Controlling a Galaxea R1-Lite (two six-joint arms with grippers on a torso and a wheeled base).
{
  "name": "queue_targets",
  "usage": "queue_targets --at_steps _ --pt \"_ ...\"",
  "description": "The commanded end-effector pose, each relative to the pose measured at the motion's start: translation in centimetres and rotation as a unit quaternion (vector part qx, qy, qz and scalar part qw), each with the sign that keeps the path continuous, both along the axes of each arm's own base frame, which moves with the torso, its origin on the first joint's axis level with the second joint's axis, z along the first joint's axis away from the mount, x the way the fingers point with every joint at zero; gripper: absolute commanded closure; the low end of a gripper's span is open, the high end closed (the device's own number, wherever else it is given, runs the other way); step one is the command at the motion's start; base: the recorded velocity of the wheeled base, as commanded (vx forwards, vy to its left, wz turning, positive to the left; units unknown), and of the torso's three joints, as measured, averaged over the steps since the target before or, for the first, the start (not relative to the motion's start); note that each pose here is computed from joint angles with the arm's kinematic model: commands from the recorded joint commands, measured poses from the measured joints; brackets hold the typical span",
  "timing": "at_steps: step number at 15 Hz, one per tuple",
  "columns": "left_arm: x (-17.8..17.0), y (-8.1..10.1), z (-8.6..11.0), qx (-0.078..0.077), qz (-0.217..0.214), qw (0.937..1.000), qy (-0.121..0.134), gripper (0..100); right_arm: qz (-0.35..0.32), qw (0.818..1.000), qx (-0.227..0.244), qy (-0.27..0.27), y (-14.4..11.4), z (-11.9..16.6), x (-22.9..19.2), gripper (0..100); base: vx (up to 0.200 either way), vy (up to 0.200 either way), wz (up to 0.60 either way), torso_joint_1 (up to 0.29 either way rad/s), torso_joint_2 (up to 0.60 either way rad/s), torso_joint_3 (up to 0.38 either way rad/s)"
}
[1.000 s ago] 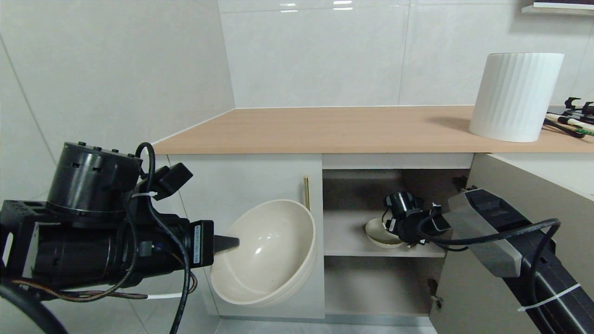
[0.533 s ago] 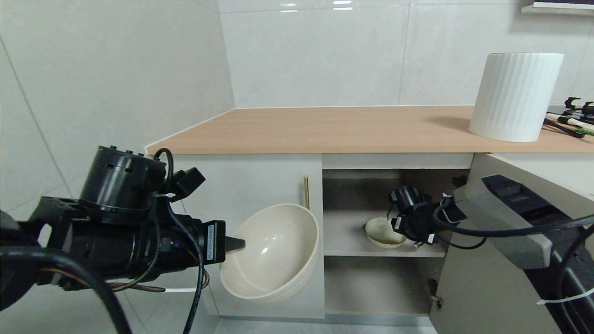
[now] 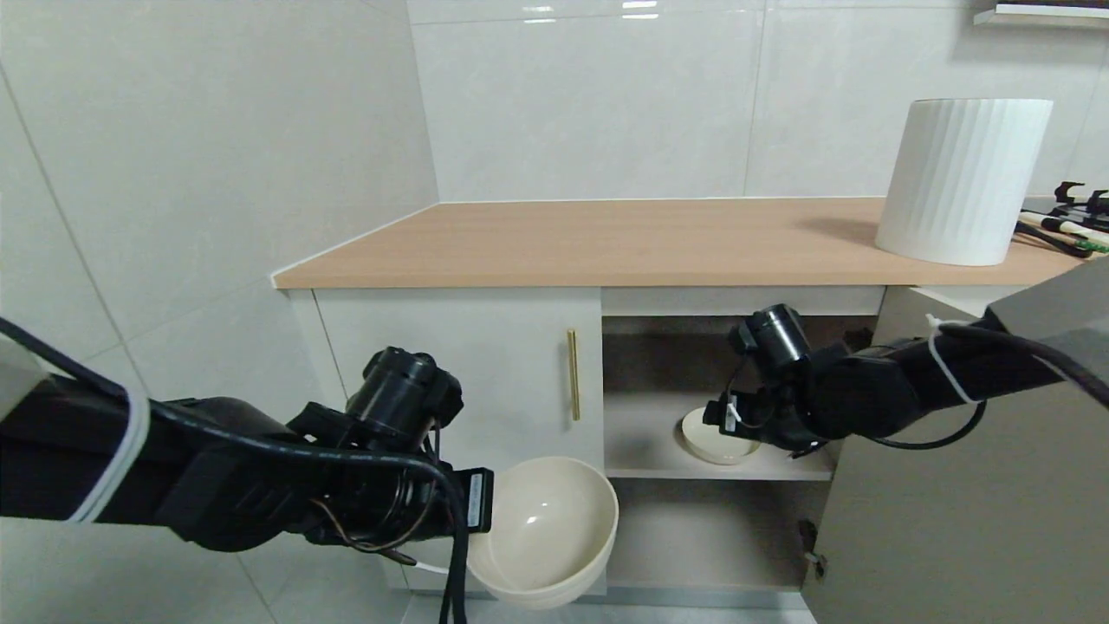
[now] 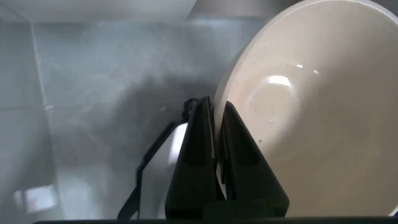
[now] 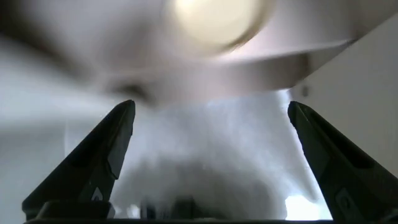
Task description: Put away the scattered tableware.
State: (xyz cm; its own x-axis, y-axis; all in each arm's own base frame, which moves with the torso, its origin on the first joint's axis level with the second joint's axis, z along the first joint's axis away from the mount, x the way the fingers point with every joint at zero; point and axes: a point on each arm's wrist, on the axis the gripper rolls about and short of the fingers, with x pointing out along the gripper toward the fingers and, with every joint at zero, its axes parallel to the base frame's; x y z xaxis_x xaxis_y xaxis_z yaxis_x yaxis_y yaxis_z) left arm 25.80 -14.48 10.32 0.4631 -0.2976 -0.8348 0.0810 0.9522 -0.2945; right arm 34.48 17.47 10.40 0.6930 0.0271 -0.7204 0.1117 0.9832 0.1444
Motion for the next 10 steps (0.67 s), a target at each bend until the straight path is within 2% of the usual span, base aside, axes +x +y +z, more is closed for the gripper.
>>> queue_targets --at_steps 1,2,4,6,8,10 --pt "0.7 -1.7 -2.5 0.024 -0.008 0.9993 0.028 100 0.081 0.996 0.017 -0.028 1.6 4.2 -5.7 0 0.000 0.000 0.00 0.000 0.00 0.000" --pt "0.7 -2.0 -2.6 0.026 -0.010 0.9992 0.029 100 0.094 0.995 0.020 -0.026 1.8 4.4 -6.3 0 0.000 0.000 0.00 0.000 0.00 0.000" --pt "0.4 -3.3 -2.3 0.030 -0.022 0.9992 0.016 100 0.158 0.987 0.022 0.012 2.8 5.1 -9.3 0 0.000 0.000 0.00 0.000 0.00 0.000" --pt "0.1 -4.1 -1.9 0.036 -0.028 0.9990 0.003 100 0.183 0.982 0.023 0.034 3.2 5.1 -10.3 0 0.000 0.000 0.00 0.000 0.00 0.000" --pt "-0.4 -4.6 -1.7 0.041 -0.032 0.9986 -0.005 100 0.201 0.978 0.015 0.048 4.2 4.2 -11.0 0 0.000 0.000 0.00 0.000 0.00 0.000" --pt "-0.8 -4.9 -1.3 0.040 -0.039 0.9984 -0.012 100 0.208 0.976 0.004 0.064 5.1 2.9 -10.9 0 0.000 0.000 0.00 0.000 0.00 0.000"
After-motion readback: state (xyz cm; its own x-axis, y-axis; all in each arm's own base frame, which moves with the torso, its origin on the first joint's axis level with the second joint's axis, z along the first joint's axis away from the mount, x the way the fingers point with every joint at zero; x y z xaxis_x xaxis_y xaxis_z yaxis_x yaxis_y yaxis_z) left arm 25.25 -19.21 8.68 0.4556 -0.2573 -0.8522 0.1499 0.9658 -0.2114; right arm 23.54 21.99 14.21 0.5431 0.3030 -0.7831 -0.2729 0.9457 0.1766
